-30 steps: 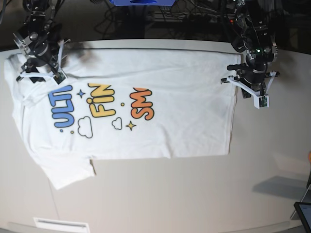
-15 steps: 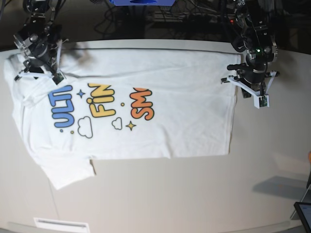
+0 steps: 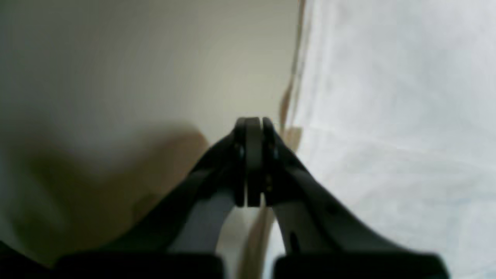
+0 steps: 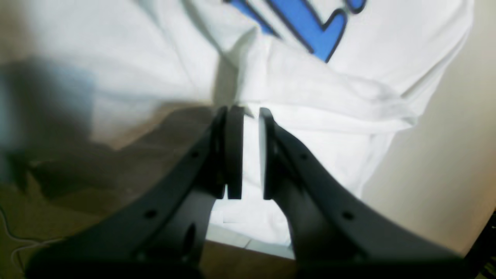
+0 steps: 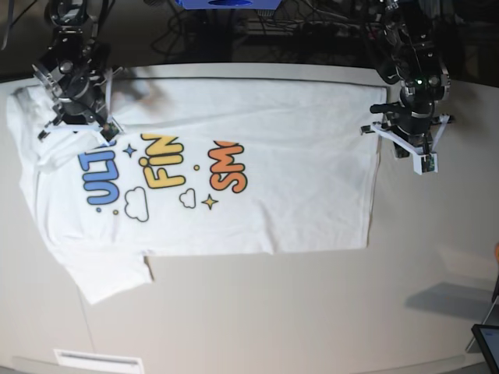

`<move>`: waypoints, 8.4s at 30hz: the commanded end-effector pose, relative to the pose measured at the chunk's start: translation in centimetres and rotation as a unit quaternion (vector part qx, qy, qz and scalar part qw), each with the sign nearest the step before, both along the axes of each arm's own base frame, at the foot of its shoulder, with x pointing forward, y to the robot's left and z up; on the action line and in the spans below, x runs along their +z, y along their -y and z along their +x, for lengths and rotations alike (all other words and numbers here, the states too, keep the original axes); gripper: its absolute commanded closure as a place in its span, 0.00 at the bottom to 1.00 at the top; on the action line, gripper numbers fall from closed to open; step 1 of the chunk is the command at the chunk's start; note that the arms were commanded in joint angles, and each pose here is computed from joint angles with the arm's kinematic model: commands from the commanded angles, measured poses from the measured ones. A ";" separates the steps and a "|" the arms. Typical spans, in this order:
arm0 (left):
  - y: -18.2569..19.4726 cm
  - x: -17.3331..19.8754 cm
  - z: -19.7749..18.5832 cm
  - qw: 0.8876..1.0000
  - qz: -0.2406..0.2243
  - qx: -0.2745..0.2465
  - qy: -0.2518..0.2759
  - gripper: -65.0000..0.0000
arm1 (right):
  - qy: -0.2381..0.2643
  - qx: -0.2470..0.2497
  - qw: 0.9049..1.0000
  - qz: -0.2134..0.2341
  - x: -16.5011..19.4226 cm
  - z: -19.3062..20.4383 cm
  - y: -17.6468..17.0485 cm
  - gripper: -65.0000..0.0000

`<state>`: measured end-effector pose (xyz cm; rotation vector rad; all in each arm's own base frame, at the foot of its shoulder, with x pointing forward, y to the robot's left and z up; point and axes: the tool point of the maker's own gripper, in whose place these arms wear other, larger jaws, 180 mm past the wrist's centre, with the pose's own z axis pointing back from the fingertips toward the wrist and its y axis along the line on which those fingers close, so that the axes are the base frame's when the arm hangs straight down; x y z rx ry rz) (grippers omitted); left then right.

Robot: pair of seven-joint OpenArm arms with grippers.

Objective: Fold the T-shirt properly
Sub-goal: 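Open both grippers and release the shirt's shoulder edge, then move the right gripper down toward the sleeve beside it, then grasp the hem corner by the sleeve with the right gripper, then move the left gripper down and grasp the hem corner beside it, then lift the hem with both grippers and fold it onto the shoulder edge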

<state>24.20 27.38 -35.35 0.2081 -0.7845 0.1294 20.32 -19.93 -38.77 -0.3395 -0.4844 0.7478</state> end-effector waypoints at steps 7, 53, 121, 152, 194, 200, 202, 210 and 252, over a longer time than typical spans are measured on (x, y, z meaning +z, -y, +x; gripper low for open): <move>-0.5 1.0 0.4 1.000 0.012 -0.004 0.016 1.00 | 0.027 -0.015 0.999 -0.018 1.7 2.6 0.9 0.91; -6.5 5.8 9.7 0.995 0.055 0.011 0.076 0.50 | 0.091 -0.142 0.985 0.020 7.8 23.9 10.0 0.29; -8.2 3.9 11.0 0.998 0.056 -0.020 0.030 0.50 | 0.061 -0.180 0.958 0.217 1.8 25.9 14.4 0.28; -8.2 3.8 11.0 0.998 0.048 -0.018 0.032 0.48 | 0.045 -0.174 0.949 0.259 -0.8 25.2 12.1 0.99; 3.2 -3.1 21.7 0.970 -0.243 -0.014 -0.020 0.29 | 0.025 -0.169 0.952 0.254 -1.9 24.6 11.0 0.96; 3.0 -3.5 21.4 0.970 -0.239 -0.013 -0.026 0.57 | 0.025 -0.170 0.952 0.254 -1.8 24.6 11.1 0.96; 3.7 -4.2 21.1 0.971 -0.232 -0.025 -0.043 0.74 | 0.025 -0.169 0.952 0.254 -1.9 24.6 11.0 0.96; 4.6 -6.0 20.2 0.971 -0.223 -0.040 -0.076 0.97 | 0.021 -0.170 0.952 0.254 -2.2 24.3 10.9 0.96; 2.9 5.8 15.3 0.992 -0.054 -0.115 0.028 1.00 | 0.139 -0.181 0.958 0.175 3.6 24.7 14.0 0.99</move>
